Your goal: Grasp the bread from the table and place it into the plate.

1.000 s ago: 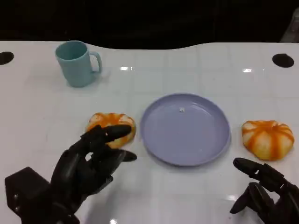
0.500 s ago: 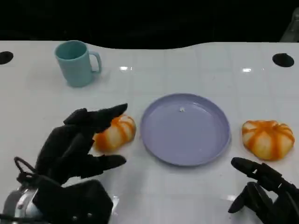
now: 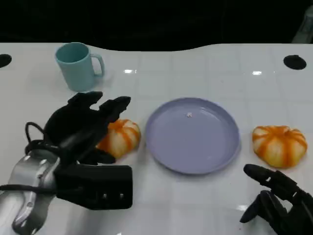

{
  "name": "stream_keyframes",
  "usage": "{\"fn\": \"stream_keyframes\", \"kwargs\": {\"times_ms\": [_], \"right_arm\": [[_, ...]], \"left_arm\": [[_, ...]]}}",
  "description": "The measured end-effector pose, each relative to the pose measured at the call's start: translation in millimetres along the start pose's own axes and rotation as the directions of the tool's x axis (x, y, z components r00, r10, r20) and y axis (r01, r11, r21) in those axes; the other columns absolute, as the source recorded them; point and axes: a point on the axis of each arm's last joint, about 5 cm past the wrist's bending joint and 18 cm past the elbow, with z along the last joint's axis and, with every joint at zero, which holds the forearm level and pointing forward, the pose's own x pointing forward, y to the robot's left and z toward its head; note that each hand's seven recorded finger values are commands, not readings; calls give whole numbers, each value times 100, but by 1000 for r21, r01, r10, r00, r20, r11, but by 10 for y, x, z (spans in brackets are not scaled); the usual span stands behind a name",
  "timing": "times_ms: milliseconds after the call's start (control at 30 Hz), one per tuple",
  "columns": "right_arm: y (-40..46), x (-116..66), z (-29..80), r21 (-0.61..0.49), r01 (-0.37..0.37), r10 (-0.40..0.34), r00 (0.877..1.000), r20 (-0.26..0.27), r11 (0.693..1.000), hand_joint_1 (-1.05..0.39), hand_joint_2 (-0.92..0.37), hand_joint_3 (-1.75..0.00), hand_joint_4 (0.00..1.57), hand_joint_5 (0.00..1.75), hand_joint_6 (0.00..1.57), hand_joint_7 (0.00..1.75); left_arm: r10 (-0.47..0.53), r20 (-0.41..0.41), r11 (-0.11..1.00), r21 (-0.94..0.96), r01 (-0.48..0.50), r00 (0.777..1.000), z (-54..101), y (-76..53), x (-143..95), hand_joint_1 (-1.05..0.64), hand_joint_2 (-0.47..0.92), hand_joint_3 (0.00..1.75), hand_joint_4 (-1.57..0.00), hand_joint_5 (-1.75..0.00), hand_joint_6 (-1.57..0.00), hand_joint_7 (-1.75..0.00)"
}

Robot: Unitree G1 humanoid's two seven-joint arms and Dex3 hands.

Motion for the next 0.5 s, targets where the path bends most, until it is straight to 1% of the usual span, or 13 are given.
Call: {"fn": "stream_keyframes", "kwargs": {"times_ms": [67,167,300,400,467,500], "right_arm": [[13,9,2,0,-1,1,1000,3,1000,-76,-92,-30,62,152,91,51],[21,1,-6,1,5,-5,1000,1,1000,-76,-92,-30,62,152,91,51],[28,-3,-12,6,6,-6,1000,2,1000,-75,-92,-30,62,152,91,51],[30,-2,-13,10,5,-5,1000,5,1000,-75,-92,-30,62,152,91,51],[25,-10,-16,11,9,-9,1000,5,1000,-76,-92,-30,62,152,91,51],[25,-6,-14,10,6,-6,1000,5,1000,-76,-92,-30,62,152,91,50]], "left_arm": [[-60,-23,998,18,60,998,-19,-29,108,-43,78,1,-3,-17,-16,-1],[-117,-52,993,26,118,992,-43,-64,234,-41,77,0,-4,-16,-17,-1],[-166,-68,985,31,169,984,-37,-89,375,-39,78,0,-5,-14,-17,0],[-193,-76,981,22,195,978,-37,-112,421,-39,78,0,-5,-13,-17,0],[-211,-83,977,13,213,974,-36,-128,464,-45,76,0,-7,-12,-18,-1],[-241,-100,970,4,243,965,-35,-153,520,-47,75,0,-7,-11,-19,-1]]}}
